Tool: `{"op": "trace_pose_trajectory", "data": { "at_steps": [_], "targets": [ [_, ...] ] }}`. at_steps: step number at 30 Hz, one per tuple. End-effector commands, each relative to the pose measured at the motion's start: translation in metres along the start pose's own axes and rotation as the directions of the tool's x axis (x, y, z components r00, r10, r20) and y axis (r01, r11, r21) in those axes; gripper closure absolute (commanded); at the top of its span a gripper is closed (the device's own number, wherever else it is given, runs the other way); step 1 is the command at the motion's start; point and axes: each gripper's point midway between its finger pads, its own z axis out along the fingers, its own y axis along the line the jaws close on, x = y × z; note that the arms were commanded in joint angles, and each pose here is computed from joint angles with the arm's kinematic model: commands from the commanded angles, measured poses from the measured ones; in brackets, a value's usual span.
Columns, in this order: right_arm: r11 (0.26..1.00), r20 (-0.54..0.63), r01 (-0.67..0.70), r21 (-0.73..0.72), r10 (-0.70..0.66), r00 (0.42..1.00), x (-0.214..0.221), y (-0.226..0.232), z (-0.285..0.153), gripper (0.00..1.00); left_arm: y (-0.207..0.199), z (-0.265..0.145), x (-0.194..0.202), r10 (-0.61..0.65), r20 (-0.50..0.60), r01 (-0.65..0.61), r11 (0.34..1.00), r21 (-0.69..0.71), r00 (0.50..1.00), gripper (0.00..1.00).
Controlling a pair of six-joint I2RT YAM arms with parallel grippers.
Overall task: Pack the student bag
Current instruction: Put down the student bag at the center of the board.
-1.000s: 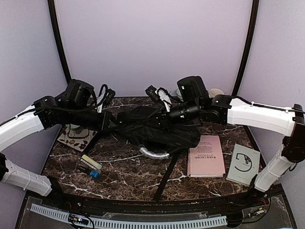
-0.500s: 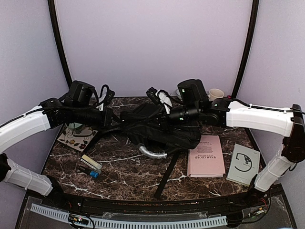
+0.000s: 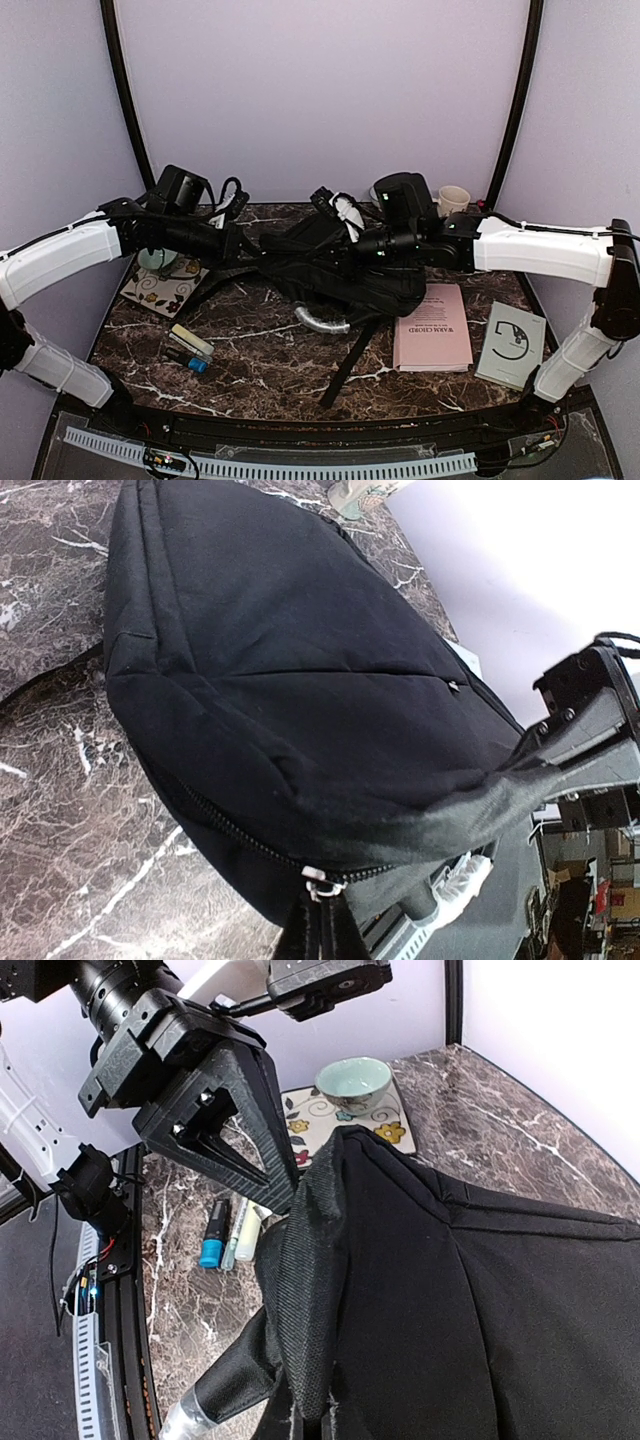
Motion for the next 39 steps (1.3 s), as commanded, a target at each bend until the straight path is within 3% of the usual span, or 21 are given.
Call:
{"op": "trace_pose_trajectory", "data": {
  "at_steps": [1, 10, 13, 29, 32, 34, 37, 39],
  "targets": [
    [0.996, 0.135, 0.085, -0.028, -0.080, 0.988, -0.046, 0.018, -0.045, 1.00, 0.104, -0.054, 0.021, -0.118, -0.008, 0.101, 0.880, -0.464, 0.993, 1.00],
    [0.986, 0.105, 0.115, -0.122, -0.102, 0.989, -0.034, 0.027, -0.033, 1.00, 0.133, -0.130, 0.039, -0.148, -0.003, 0.096, 0.655, -0.749, 0.989, 1.00],
    [0.983, 0.103, 0.122, -0.141, -0.108, 0.989, -0.037, 0.031, -0.033, 1.00, 0.138, -0.133, 0.039, -0.130, 0.003, 0.086, 0.640, -0.764, 0.992, 1.00],
    [0.963, 0.173, 0.149, -0.227, -0.110, 0.979, -0.046, 0.062, -0.076, 1.00, 0.145, -0.053, 0.014, 0.033, -0.094, -0.083, 0.798, -0.598, 0.995, 1.00],
    [0.970, 0.160, 0.150, -0.192, -0.120, 0.980, -0.041, 0.057, -0.077, 1.00, 0.112, -0.045, 0.008, 0.087, -0.099, -0.122, 0.888, -0.444, 0.991, 1.00],
    [0.977, 0.140, 0.147, -0.152, -0.126, 0.982, -0.038, 0.049, -0.073, 1.00, 0.076, -0.047, -0.001, 0.143, -0.032, -0.146, 0.944, -0.295, 0.989, 1.00],
    [0.981, 0.099, 0.134, -0.140, -0.120, 0.988, -0.034, 0.043, -0.063, 0.98, 0.033, -0.054, -0.006, 0.180, 0.060, -0.171, 0.977, -0.125, 0.982, 1.00],
    [0.980, 0.076, 0.115, -0.162, -0.104, 0.992, -0.035, 0.042, -0.055, 0.90, 0.015, -0.051, -0.002, 0.166, 0.058, -0.163, 0.985, -0.057, 0.984, 1.00]
  ]
}}
